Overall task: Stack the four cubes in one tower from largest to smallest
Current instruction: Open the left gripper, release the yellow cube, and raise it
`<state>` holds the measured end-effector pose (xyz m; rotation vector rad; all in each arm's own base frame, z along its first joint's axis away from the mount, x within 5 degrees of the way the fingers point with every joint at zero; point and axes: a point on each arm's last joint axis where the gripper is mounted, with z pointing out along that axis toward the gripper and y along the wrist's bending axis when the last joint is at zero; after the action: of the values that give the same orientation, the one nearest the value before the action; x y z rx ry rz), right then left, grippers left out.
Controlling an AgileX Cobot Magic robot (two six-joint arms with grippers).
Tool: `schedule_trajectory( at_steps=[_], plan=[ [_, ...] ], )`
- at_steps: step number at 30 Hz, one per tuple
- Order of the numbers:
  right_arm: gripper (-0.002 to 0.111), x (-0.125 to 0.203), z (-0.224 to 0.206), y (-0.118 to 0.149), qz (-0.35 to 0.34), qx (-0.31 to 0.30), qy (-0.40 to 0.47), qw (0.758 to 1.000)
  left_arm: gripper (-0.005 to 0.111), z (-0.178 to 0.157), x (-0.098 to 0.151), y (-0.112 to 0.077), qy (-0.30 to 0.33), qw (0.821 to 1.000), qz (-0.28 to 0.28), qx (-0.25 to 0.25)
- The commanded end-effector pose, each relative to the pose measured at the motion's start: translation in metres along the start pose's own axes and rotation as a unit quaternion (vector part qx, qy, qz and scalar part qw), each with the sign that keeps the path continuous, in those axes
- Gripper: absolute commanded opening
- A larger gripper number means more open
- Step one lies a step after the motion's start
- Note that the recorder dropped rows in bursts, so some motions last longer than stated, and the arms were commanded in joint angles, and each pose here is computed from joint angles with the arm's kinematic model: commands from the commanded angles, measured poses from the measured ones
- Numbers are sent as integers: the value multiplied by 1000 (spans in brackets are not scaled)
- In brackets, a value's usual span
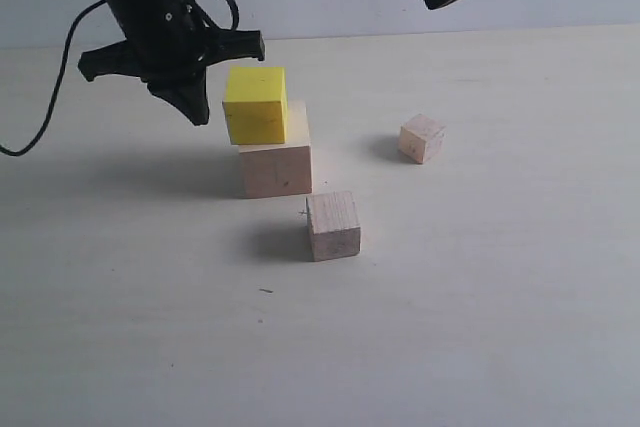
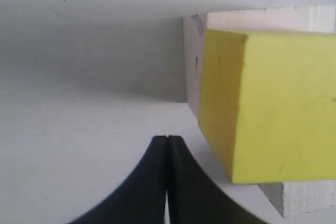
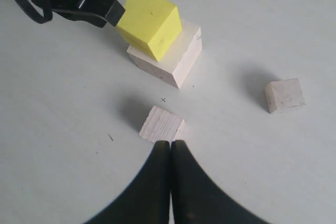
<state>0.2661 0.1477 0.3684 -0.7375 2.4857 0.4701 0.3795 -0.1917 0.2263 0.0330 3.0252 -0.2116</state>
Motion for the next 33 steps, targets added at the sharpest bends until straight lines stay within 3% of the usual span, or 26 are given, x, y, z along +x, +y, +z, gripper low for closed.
schedule_trajectory(
  at_steps=[1, 18, 33],
  plan=[
    [0, -2, -4, 2, -6, -1, -9, 1000, 0, 6, -3, -3, -7, 1000, -4, 16],
    [0, -2, -4, 2, -6, -1, -9, 1000, 0, 6, -5, -10, -18, 998, 3, 58],
    [0, -2, -4, 2, -5, -4, -8, 1000, 0, 5, -8, -11, -36, 997, 7, 62]
  ],
)
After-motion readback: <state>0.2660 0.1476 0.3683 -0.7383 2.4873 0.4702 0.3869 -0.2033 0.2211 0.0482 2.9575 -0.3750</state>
